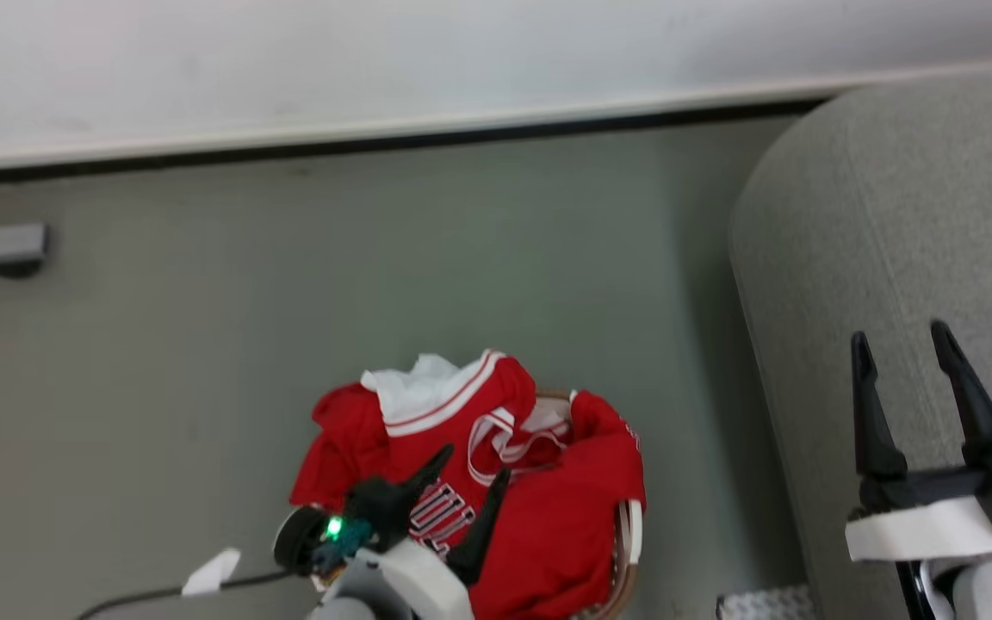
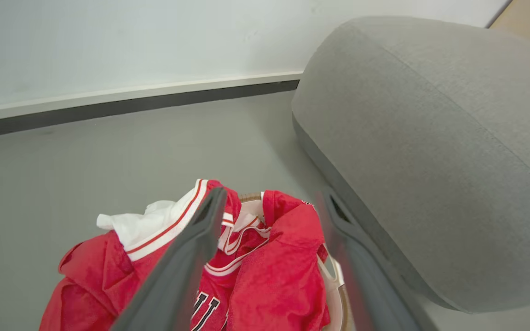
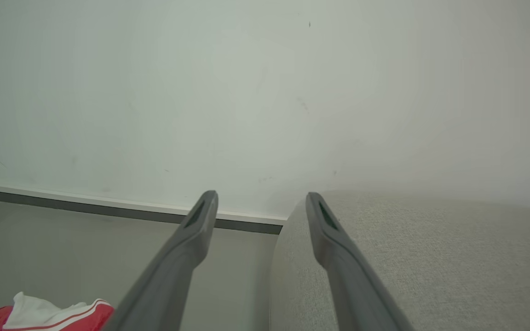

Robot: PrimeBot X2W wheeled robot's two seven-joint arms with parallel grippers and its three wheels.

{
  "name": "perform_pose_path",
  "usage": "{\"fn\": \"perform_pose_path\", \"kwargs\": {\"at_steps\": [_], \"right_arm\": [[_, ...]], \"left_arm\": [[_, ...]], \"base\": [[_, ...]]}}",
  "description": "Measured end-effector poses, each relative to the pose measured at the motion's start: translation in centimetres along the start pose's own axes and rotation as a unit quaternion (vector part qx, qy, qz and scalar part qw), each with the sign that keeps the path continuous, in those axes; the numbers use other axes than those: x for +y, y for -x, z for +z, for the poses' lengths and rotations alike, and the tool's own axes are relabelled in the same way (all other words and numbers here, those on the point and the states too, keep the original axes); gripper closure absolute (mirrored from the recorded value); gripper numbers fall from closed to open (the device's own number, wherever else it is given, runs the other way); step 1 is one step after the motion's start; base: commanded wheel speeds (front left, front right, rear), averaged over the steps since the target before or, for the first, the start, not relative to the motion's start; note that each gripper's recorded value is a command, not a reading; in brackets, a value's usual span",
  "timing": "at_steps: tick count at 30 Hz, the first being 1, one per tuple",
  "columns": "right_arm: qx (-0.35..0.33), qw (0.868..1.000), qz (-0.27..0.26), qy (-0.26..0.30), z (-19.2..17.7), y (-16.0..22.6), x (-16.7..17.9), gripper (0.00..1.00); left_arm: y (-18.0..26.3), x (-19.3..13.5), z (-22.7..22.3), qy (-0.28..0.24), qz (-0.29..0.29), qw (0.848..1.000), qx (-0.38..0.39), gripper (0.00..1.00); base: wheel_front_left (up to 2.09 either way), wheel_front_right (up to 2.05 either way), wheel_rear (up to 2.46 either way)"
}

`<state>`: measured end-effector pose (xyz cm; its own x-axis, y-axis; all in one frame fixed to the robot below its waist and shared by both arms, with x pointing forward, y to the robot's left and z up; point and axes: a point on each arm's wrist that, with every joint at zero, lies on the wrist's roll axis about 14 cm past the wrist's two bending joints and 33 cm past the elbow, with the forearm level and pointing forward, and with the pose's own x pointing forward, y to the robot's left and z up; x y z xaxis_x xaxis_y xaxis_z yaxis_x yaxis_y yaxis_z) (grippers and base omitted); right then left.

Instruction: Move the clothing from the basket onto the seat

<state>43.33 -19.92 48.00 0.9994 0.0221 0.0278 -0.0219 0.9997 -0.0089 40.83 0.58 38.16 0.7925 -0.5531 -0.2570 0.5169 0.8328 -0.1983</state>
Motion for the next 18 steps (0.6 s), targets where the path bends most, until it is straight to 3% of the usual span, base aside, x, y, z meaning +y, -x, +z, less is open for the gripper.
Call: {"fn": "perform_pose_path", "kwargs": {"at_steps": [6,13,18], "right_arm": [[0.0,1.0,0.014,-0.002,-1.2,-3.4,0.6,0.0],[0.021,1.0,0.013,0.004,-4.4,-6.0,0.1,0.0],[0.045,0.999,0.007,0.007,-7.3,-6.7,-0.6,0.0]], "left_arm": [[-3.5,-0.7,-5.0,0.016,-0.046,0.996,0.08,0.0],[-6.1,-3.1,-11.2,0.022,-0.125,0.977,0.17,0.0],[-7.3,-2.3,-14.6,0.033,-0.149,0.966,0.208,0.0]], "base": [[0.0,0.0,0.0],[0.0,0.0,0.0],[0.0,0.0,0.0]]}}
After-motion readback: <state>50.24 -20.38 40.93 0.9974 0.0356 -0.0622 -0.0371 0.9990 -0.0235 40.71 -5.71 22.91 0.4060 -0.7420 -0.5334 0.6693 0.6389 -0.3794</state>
